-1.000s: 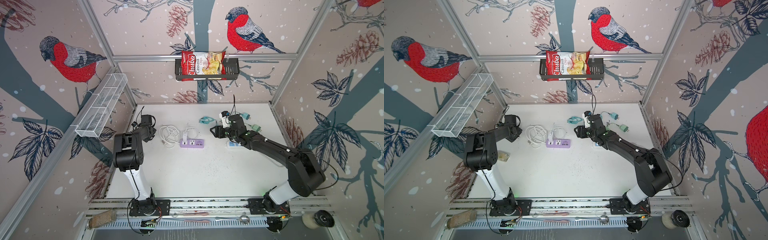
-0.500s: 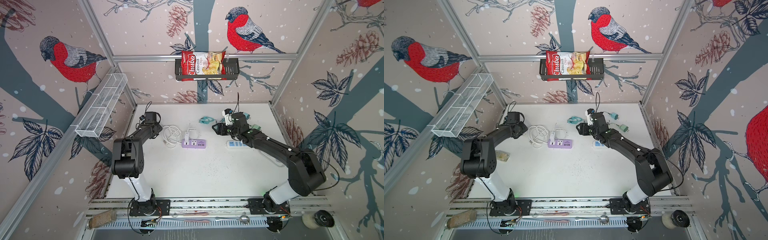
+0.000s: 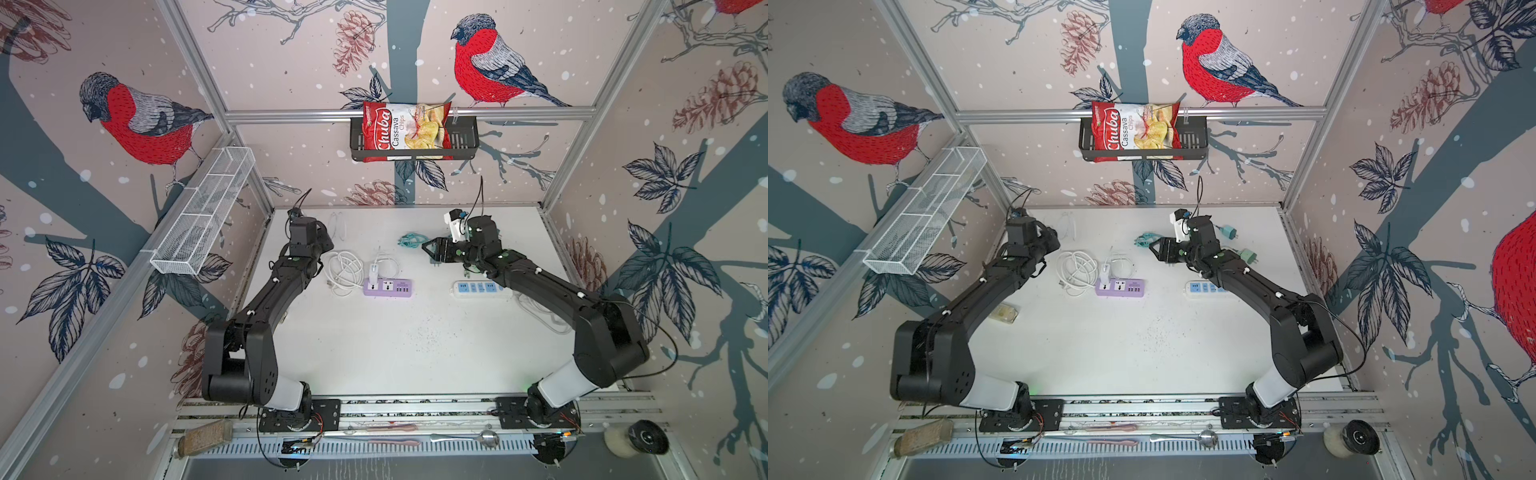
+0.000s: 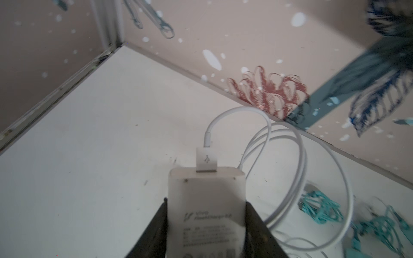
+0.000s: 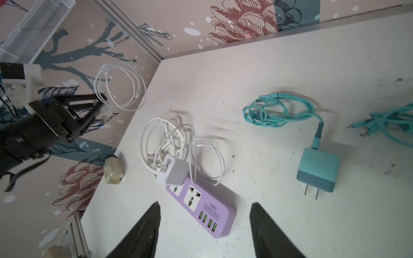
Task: Insert plugs into power strip
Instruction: Pick up the plug from the middle-left of the table, then pass the plug.
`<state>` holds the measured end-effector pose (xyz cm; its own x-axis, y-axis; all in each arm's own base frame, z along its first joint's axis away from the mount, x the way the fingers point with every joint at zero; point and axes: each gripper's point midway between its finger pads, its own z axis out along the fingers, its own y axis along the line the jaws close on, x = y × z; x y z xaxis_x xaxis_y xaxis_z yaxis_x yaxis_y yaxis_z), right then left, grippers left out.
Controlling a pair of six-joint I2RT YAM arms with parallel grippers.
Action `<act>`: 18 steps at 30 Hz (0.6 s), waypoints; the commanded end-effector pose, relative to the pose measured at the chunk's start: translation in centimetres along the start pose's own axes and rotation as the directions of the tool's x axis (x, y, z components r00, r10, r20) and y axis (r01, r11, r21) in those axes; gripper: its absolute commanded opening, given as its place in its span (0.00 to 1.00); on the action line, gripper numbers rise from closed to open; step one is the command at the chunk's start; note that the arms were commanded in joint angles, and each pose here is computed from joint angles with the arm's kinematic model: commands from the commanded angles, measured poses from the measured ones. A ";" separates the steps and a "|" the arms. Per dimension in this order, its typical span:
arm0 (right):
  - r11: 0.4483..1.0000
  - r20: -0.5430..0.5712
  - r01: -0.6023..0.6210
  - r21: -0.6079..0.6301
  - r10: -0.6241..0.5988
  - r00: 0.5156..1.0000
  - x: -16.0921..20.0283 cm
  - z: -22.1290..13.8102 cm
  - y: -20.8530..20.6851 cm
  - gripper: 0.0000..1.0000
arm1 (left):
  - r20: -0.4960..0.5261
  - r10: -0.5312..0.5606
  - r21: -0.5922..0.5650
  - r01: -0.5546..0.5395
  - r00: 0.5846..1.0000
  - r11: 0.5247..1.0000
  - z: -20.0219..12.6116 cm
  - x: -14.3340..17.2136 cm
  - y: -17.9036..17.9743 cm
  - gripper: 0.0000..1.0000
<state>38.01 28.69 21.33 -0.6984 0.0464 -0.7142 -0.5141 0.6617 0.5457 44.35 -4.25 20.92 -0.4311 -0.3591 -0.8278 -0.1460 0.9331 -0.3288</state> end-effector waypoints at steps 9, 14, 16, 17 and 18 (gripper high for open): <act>0.949 0.017 0.148 -0.277 -0.149 0.989 -3.8 -2.3 7.0 0.65 | 0.301 0.171 0.389 -0.285 0.938 0.876 -4.9 -0.1 -11.9 0.06; 0.923 0.009 0.212 -0.321 -0.220 0.975 -4.7 -1.7 8.0 0.65 | 0.352 0.226 0.484 -0.383 0.908 0.787 -6.7 2.2 -16.1 0.05; 0.922 -0.007 0.229 -0.312 -0.243 0.970 -5.0 -1.3 7.9 0.66 | 0.368 0.264 0.500 -0.430 0.891 0.752 -7.4 3.5 -17.5 0.05; 0.923 -0.014 0.233 -0.306 -0.248 0.969 -5.2 -1.1 7.9 0.66 | 0.376 0.278 0.503 -0.447 0.884 0.739 -7.7 4.1 -17.9 0.05; 0.921 -0.020 0.234 -0.311 -0.253 0.967 -5.4 -1.0 7.9 0.66 | 0.391 0.287 0.508 -0.465 0.875 0.725 -8.0 4.6 -18.4 0.05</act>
<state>37.76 32.67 30.27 -0.5666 -0.0802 -0.8201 -0.7674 0.4140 0.4896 38.62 -21.52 24.85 -0.1961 -0.0807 -0.9773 0.4934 0.8532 -0.1695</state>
